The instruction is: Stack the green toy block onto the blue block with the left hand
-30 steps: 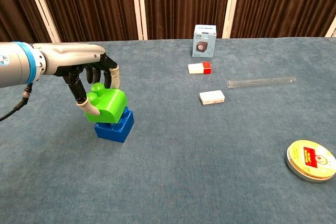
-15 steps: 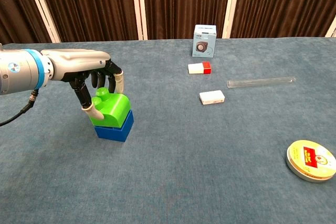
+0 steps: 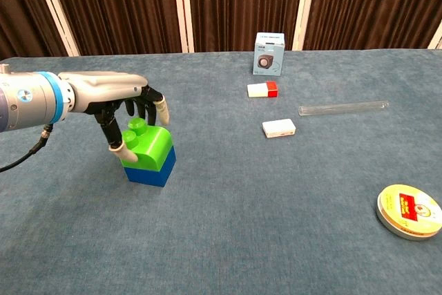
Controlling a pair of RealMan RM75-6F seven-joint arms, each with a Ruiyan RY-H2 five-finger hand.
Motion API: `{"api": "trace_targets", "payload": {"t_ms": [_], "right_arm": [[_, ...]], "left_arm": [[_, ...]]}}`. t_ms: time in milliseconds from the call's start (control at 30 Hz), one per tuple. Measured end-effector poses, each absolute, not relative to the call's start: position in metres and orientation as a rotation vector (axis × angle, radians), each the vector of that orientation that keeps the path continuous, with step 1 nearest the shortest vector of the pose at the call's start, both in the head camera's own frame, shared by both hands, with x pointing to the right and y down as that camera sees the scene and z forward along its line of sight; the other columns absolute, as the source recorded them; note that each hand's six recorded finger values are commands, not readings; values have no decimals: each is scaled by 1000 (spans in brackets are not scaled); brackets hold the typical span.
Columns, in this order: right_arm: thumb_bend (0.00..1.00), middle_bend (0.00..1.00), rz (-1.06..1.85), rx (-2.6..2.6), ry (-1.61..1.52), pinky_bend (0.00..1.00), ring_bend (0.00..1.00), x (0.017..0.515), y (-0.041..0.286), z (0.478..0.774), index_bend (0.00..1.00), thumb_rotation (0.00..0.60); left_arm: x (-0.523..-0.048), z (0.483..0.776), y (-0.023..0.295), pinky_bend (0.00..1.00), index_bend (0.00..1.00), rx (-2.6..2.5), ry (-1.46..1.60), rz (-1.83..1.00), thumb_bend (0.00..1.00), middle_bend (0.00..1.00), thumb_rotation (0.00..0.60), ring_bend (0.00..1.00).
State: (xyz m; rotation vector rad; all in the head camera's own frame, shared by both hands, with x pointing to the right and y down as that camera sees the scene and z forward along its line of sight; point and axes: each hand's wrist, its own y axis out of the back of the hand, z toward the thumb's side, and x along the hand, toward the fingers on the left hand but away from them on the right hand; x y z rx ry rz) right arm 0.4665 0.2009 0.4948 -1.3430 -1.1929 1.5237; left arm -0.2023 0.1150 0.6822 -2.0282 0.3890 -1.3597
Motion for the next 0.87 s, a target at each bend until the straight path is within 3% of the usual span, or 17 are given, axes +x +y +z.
{"api": "trace_targets", "payload": {"t_ms": [233,467,667,867], "right_arm": [[0,0,1511,-1347,-1197,0,0,464,201,493,0,600],[0,0,1498,-1377,-1189,0,0,461,203,492,0,600],[0,0,1476,-1384,-1197,0,0,461,201,490,0,600],[0,0,1464,-1415,-1187,0,0,459,202,493,0,600]], "left_arm": [[-206,667,113,0,0,-2029,436,-1330,7,0,600,0],[-233,627,104,0,0,-1958,596,-1295,8,0,600,0],[-282,583,106,0,0,-1846,813,-1270,5,0,600,0],[-358,546,139,0,0,-1719,1022,-1317,2,0,600,0]]}}
